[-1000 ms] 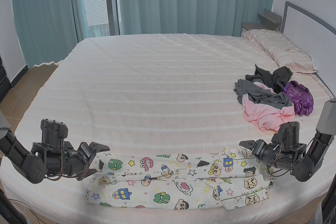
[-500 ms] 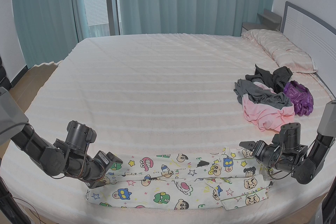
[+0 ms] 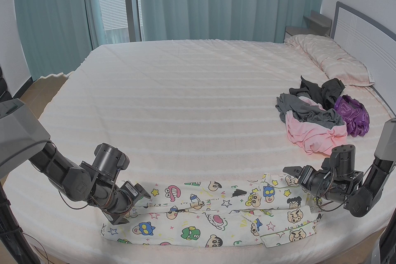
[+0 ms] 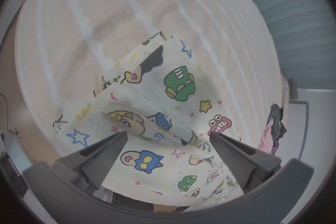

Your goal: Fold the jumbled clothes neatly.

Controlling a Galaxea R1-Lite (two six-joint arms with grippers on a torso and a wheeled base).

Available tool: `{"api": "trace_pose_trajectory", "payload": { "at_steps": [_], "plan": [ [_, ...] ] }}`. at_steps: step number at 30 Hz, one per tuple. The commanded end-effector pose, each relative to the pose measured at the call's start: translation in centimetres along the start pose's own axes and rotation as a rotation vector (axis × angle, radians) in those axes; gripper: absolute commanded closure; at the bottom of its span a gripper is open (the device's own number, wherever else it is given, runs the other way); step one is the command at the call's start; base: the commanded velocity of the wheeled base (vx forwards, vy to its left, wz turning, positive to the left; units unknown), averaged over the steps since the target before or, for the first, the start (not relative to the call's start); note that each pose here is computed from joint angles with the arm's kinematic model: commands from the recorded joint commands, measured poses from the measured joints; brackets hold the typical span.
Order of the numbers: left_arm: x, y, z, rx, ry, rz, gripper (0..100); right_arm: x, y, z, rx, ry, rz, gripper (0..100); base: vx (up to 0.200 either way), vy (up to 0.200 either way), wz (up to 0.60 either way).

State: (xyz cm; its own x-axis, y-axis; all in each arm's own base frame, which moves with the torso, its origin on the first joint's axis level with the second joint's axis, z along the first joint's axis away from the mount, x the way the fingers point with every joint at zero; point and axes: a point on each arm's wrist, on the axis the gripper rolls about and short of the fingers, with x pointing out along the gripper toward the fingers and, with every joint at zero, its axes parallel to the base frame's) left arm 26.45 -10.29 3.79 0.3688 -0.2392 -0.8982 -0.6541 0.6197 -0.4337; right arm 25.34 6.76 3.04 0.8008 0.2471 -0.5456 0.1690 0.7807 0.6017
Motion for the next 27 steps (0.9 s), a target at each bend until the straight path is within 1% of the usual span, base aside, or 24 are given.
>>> {"api": "trace_pose_trajectory", "payload": {
  "at_steps": [1,6,7,11,16,17,19,22,23,25,26,27],
  "plan": [
    [0.6,-0.6,0.1,0.002,0.014,0.039,0,0.0,0.0,0.0,0.0,0.001,0.0,0,0.0,0.0,0.0],
    [0.5,-1.3,0.4,-0.003,0.022,0.07,0,0.0,0.0,0.0,-0.004,0.002,0.001,0,0.0,0.0,0.0],
    [0.6,-1.5,0.6,-0.005,0.02,0.072,100,0.0,0.0,0.0,-0.004,0.002,0.001,0,0.0,0.0,0.0],
    [0.9,-1.5,0.7,-0.007,0.006,0.095,100,-0.1,-0.1,-0.1,-0.006,0.004,-0.002,0,0.0,0.0,0.0],
    [0.9,-1.1,0.7,-0.004,0.022,0.129,100,-0.1,-0.1,-0.1,-0.006,0.005,-0.003,0,0.0,0.0,0.0],
    [0.7,-0.8,0.5,0.027,0.039,0.16,100,-0.1,-0.1,-0.2,-0.008,0.007,-0.005,0,0.0,0.0,0.0],
    [0.6,-0.7,0.5,0.037,0.043,0.17,100,-0.1,-0.1,-0.2,-0.008,0.006,-0.004,0,0.0,0.0,0.0],
    [0.3,-0.7,0.5,0.046,0.041,0.166,100,-0.1,0.0,-0.2,-0.012,0.006,-0.002,0,0.0,0.0,0.0],
    [-0.6,-1.2,0.5,0.056,0.024,0.132,100,-0.2,0.1,-0.3,-0.018,0.009,0.001,0,0.0,0.0,0.0],
    [-1.3,-1.8,0.5,0.08,0.014,0.099,100,-0.3,0.2,-0.3,-0.019,0.008,0.005,0,0.0,0.0,0.0],
    [-1.3,-1.8,0.5,0.081,0.013,0.097,100,-0.3,0.2,-0.3,-0.021,0.008,0.005,0,0.0,0.0,0.0],
    [-1.8,-2.3,0.5,0.106,0.005,0.073,100,-0.4,0.3,-0.2,-0.021,0.003,0.01,0,0.0,0.0,0.0]
  ]
}}
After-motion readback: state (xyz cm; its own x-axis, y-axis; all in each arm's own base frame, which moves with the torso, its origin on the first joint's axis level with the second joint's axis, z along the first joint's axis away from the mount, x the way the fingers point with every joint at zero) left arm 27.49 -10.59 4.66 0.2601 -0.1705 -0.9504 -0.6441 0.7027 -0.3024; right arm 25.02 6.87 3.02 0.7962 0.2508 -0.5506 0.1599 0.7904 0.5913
